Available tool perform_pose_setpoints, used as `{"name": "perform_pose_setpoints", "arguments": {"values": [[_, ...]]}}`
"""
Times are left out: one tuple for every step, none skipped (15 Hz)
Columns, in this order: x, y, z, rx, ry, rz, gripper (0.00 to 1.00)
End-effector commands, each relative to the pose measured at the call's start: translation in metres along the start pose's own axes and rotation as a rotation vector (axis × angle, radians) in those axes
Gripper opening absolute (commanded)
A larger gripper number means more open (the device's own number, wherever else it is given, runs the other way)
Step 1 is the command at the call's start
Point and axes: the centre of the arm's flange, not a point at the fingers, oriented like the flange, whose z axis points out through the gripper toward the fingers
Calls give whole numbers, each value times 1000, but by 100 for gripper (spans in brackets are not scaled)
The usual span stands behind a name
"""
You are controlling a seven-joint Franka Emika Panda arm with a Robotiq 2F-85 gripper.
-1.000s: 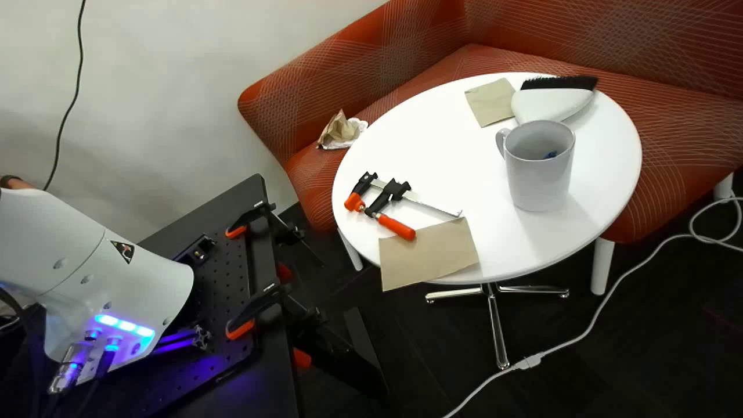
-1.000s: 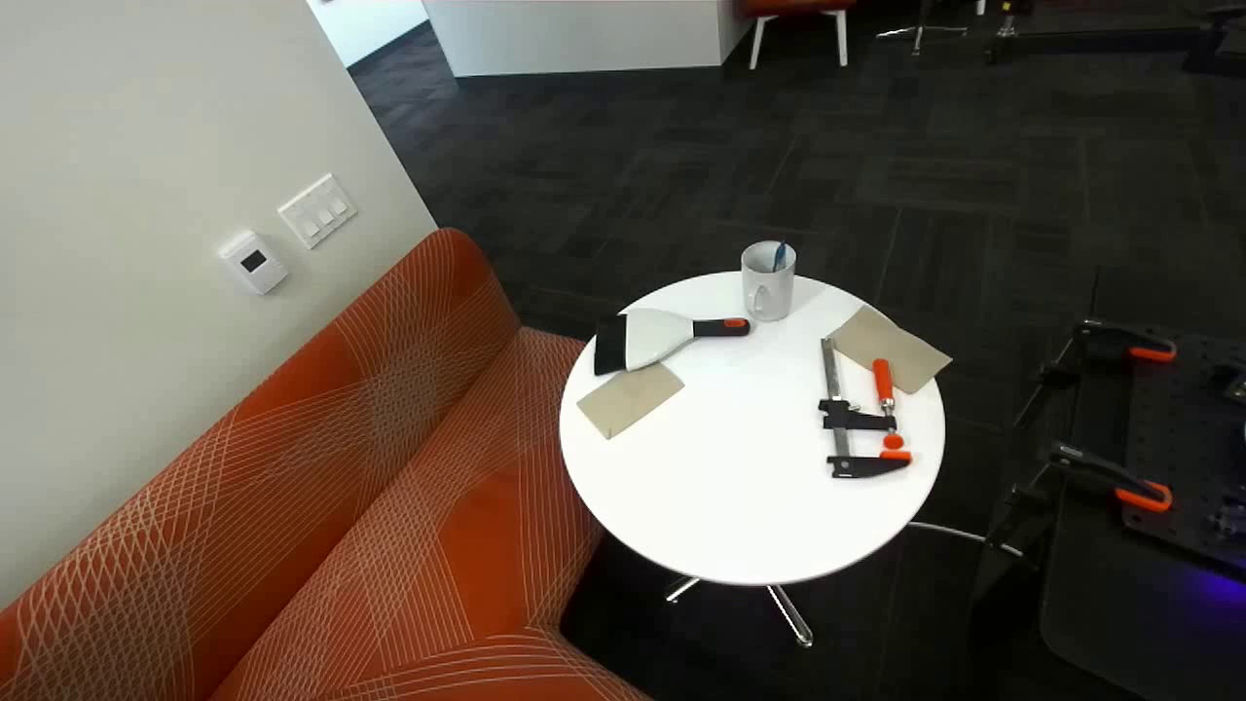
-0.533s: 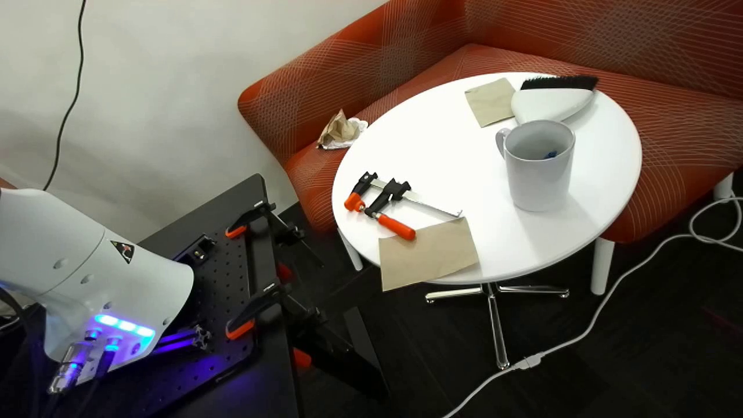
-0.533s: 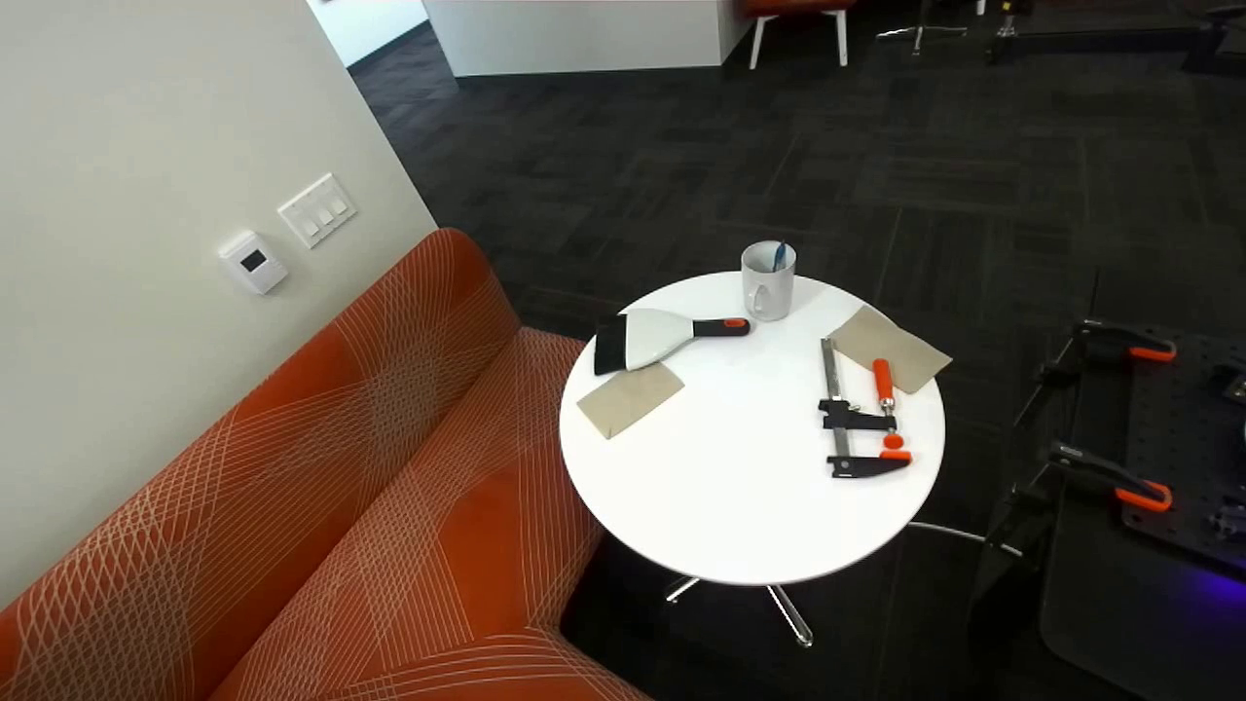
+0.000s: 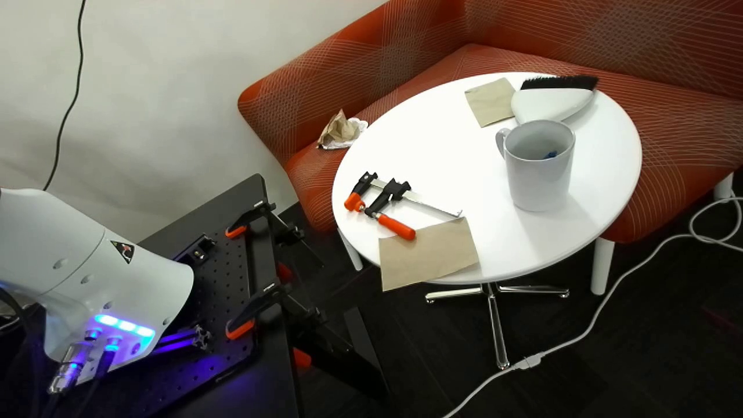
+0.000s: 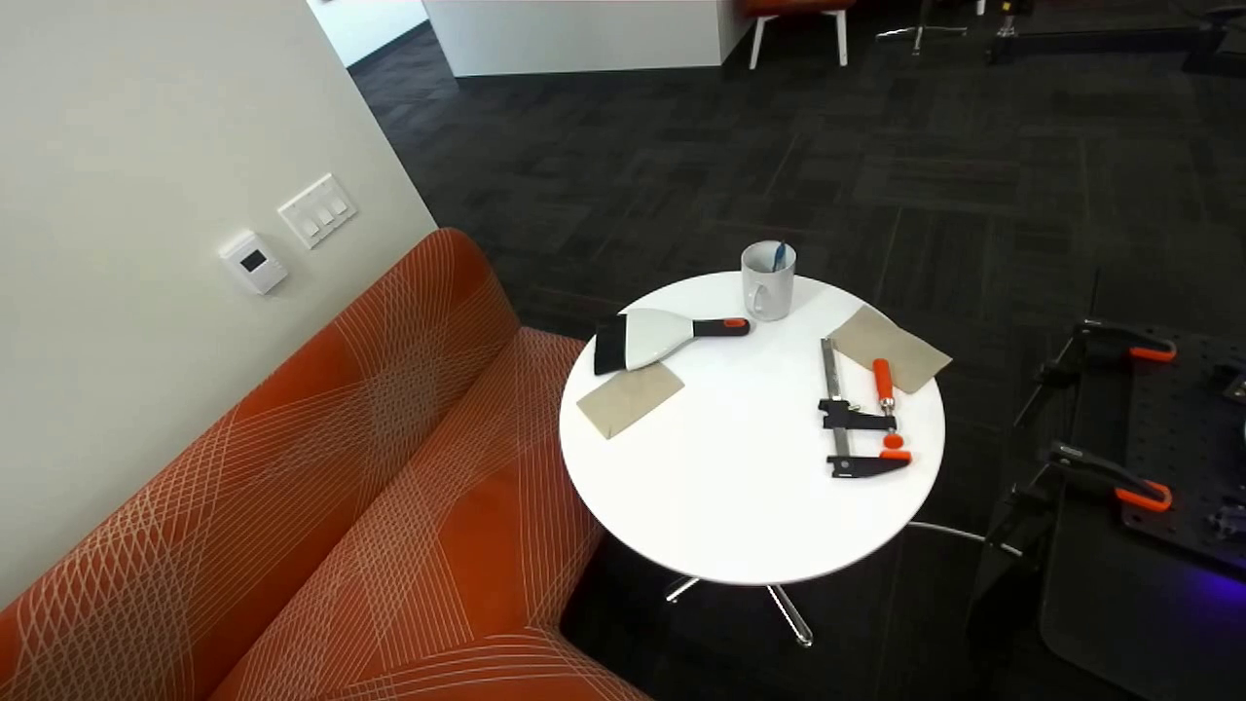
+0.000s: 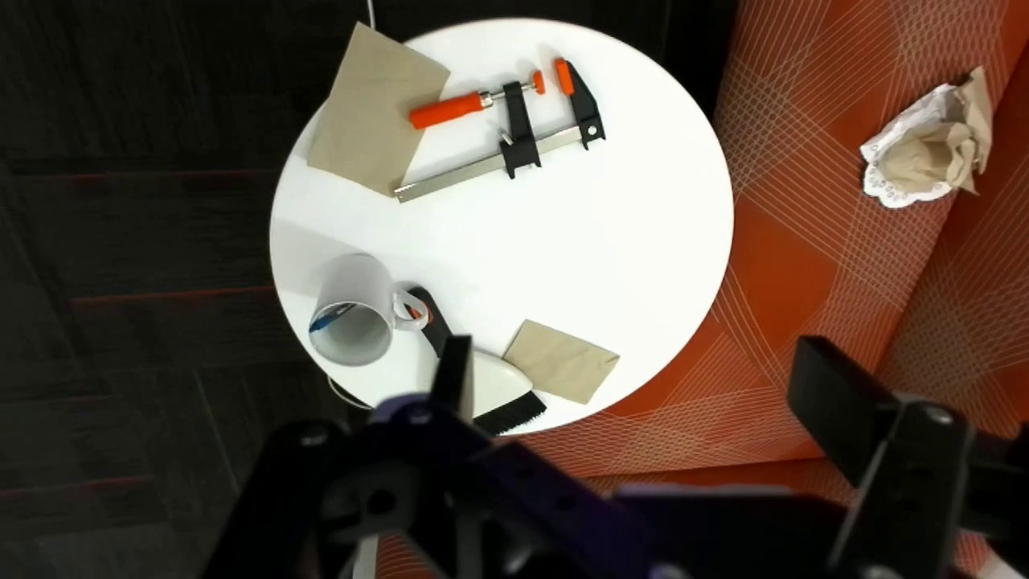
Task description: Remove the pen from the mug cup and place it on the table
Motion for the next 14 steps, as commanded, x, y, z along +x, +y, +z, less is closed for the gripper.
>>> {"name": "perform_pose_setpoints", "arguments": {"values": [[48,15,8,-69,-32,-55,100],[57,18,15,-86,-41,-81,100],[67,21,23,-102,-50,-104,100],[76,24,34,-123,-67,-138,100],[83,27,43,-137,-82,-169,100],[91,28,55,-157,-96,-200,100],[97,29,66,-170,-111,-231,100],[105,28,77,-174,-125,-262,100],[111,28,88,-185,-134,-286,100],[117,27,98,-196,-138,-301,100],[123,27,107,-200,-144,-312,100],[126,26,115,-205,-149,-320,100],[107,25,107,-179,-142,-284,100],[110,25,114,-179,-153,-287,100]]}}
